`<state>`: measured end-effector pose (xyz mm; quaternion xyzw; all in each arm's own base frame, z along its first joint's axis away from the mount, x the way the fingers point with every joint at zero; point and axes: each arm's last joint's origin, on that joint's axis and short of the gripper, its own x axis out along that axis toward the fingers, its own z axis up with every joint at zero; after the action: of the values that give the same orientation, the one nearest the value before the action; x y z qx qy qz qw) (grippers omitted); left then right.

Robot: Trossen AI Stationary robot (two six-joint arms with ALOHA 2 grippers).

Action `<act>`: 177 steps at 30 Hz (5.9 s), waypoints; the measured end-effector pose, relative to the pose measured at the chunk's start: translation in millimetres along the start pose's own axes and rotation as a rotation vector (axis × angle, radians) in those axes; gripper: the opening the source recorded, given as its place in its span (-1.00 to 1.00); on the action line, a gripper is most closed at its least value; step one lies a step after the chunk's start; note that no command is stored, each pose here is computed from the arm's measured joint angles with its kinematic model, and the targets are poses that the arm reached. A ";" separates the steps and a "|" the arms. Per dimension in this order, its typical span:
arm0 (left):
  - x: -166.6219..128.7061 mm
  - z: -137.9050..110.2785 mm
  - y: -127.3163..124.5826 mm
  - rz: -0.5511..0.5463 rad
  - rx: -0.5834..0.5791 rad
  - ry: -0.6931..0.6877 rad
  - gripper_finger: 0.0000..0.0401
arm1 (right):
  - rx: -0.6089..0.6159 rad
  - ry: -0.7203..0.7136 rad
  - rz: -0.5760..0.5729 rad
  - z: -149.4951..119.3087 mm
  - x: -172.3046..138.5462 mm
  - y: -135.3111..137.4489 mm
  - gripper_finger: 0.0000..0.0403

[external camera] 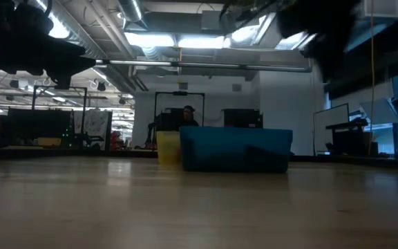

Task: Sort blocks by size
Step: Put the brown arch block into the yellow bin, then return to Home Position

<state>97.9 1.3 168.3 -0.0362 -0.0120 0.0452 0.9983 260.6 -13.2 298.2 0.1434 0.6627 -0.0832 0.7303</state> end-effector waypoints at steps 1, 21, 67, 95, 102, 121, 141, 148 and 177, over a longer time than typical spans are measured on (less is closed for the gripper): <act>0.0 0.0 0.0 0.000 0.000 0.000 -0.10 | -0.008 0.013 0.021 -8.3 -1.2 9.5 0.37; 0.0 0.0 0.0 0.000 0.000 0.000 -0.10 | 0.670 0.159 0.107 -136.5 30.6 157.8 0.37; 0.0 0.0 0.0 0.000 0.000 0.000 -0.10 | 0.708 0.105 0.022 -180.3 160.9 239.8 -0.71; 0.0 0.0 0.0 0.001 0.000 0.000 -0.10 | 0.006 -0.679 -0.348 107.3 53.6 30.7 -0.73; 0.0 0.0 0.0 0.001 0.000 0.000 -0.10 | 0.081 -0.648 -0.298 124.1 47.6 -44.1 -0.55; 0.0 0.0 0.0 0.001 0.000 0.000 -0.10 | 0.076 -0.568 -0.181 69.9 -13.7 -75.7 -0.18; 0.0 0.0 0.0 0.001 0.000 0.000 -0.10 | 0.131 -1.053 0.066 -128.2 37.0 -53.1 -0.18; 0.0 0.1 0.0 0.001 0.000 0.000 -0.10 | 0.114 -1.214 0.090 -157.2 45.1 -55.2 -0.18; 0.0 0.1 0.0 0.001 0.000 0.000 -0.10 | -0.288 -1.602 0.253 -168.6 98.9 -51.7 -0.18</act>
<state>97.9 1.3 168.4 -0.0362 -0.0119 0.0456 0.9982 96.0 -1.4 181.4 0.0191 -0.0764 0.0086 0.9969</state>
